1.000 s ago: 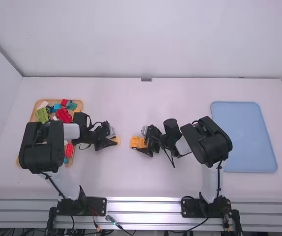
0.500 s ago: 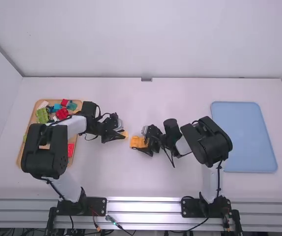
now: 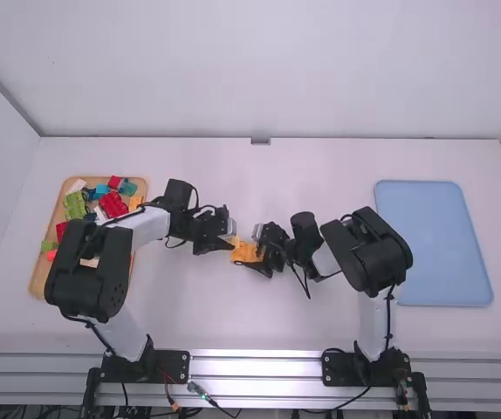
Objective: Assemble lego blocks to make yellow taxi
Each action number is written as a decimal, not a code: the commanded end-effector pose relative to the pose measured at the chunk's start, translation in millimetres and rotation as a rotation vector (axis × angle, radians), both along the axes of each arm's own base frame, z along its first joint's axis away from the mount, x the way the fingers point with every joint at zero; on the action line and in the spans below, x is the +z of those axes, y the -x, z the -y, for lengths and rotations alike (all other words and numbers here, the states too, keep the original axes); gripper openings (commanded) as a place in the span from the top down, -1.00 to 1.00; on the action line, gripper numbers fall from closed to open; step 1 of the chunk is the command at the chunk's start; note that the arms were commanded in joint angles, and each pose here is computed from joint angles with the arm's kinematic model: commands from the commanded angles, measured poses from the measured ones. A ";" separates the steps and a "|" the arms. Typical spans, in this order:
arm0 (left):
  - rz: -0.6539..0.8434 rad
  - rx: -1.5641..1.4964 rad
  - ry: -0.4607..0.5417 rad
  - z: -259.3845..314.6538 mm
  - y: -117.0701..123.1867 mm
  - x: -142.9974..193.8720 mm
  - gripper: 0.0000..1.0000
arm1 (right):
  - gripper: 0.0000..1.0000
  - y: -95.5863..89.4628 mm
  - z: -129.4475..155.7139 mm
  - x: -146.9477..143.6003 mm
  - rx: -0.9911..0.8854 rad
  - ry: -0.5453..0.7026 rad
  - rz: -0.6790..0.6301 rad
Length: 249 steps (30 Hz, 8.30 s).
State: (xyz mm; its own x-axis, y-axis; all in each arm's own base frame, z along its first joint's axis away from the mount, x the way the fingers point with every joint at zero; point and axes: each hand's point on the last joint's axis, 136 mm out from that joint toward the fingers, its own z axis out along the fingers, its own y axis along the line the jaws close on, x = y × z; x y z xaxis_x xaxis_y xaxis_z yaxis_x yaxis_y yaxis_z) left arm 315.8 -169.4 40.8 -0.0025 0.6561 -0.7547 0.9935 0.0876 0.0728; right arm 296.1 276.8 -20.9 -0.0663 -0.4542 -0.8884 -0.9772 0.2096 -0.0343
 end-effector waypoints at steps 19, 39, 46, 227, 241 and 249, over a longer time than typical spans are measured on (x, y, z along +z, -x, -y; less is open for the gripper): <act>0.033 -0.120 0.056 23.1 17.1 3.9 0.97 | -0.02 19.1 2.5 -11.2 0.077 0.017 0.009; -0.023 -0.078 -0.016 21.8 20.2 -18.9 0.97 | -0.11 18.2 2.6 -11.0 0.072 0.017 0.008; -0.003 -0.062 0.003 23.9 19.7 -23.0 0.97 | -0.10 15.1 0.7 -12.8 0.071 0.028 -0.032; -0.631 1.435 -0.441 -316.4 -44.4 5.7 -0.40 | -0.98 -30.2 88.3 95.5 -0.409 0.463 0.098; -0.632 1.433 -0.439 -312.9 -39.8 -10.9 -0.18 | -0.98 -30.4 88.4 95.6 -0.409 0.463 0.099; -0.618 1.447 -0.432 -314.3 -39.0 -21.0 -0.08 | -0.98 -30.0 88.6 95.2 -0.408 0.465 0.097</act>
State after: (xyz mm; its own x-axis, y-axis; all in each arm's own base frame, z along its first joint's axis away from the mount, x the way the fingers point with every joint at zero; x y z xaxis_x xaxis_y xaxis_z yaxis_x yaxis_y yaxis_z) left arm 365.6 147.1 29.9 -0.9772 -0.0050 -0.2124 -0.0038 1.0000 -0.0059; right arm 318.7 185.9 59.4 -0.2616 -0.7618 -0.5927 -0.8216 0.4980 -0.2775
